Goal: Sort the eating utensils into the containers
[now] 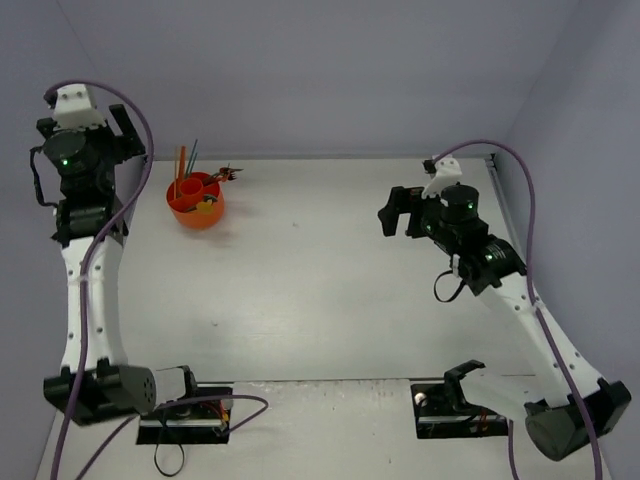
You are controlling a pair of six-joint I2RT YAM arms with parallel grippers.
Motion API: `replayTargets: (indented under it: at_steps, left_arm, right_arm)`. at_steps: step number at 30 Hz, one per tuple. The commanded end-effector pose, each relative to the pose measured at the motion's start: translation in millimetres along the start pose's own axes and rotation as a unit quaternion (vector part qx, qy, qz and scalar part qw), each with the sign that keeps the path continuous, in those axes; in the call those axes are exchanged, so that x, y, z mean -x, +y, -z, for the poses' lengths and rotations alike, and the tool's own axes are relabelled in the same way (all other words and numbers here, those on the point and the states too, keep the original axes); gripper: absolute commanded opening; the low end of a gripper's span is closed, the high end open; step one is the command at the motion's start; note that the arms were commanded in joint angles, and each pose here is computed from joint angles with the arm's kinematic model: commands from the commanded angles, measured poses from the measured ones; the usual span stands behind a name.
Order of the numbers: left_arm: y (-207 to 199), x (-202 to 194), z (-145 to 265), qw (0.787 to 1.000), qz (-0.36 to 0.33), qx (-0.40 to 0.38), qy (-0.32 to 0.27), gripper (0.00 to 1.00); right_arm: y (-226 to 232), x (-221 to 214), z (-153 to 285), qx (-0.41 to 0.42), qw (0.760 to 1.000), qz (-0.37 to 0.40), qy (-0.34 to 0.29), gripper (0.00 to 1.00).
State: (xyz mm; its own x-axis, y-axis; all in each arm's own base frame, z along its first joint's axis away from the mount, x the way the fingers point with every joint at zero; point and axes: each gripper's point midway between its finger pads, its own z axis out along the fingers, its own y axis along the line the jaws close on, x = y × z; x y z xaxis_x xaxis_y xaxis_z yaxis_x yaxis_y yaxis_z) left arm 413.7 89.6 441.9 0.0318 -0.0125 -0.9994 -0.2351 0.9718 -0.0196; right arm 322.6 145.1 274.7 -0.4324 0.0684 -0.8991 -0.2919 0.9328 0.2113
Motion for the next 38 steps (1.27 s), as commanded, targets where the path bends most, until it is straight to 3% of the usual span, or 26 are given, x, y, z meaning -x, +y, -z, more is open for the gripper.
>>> replayTargets:
  at_steps: [1, 8, 18, 26, 38]
  left_arm:
    - [32.7, -5.5, 65.0, 0.996, -0.01, 0.081, 0.026, 0.82]
    - [44.4, -23.4, 137.0, 0.992, -0.009, 0.12, 0.024, 0.83]
    - [47.5, -89.4, 197.9, 0.988, -0.007, 0.123, 0.087, 0.84]
    - [40.1, -117.4, 212.9, 0.986, 0.008, 0.105, 0.131, 0.84]
    - [40.4, -138.5, 225.8, 0.983, 0.018, 0.107, 0.146, 0.84]
  right_arm:
    - [-25.6, 62.3, 48.3, -0.08, 0.991, 0.032, -0.106, 1.0]
    - [-46.1, 87.5, 103.9, -0.155, 0.971, 0.032, -0.178, 1.0]
    - [-37.7, 75.9, 144.4, -0.132, 0.968, 0.047, -0.21, 1.0]
    - [-26.5, 60.4, 153.3, -0.095, 0.971, 0.039, -0.216, 1.0]
    - [-17.7, 56.8, 156.9, -0.07, 0.974, 0.035, -0.214, 1.0]
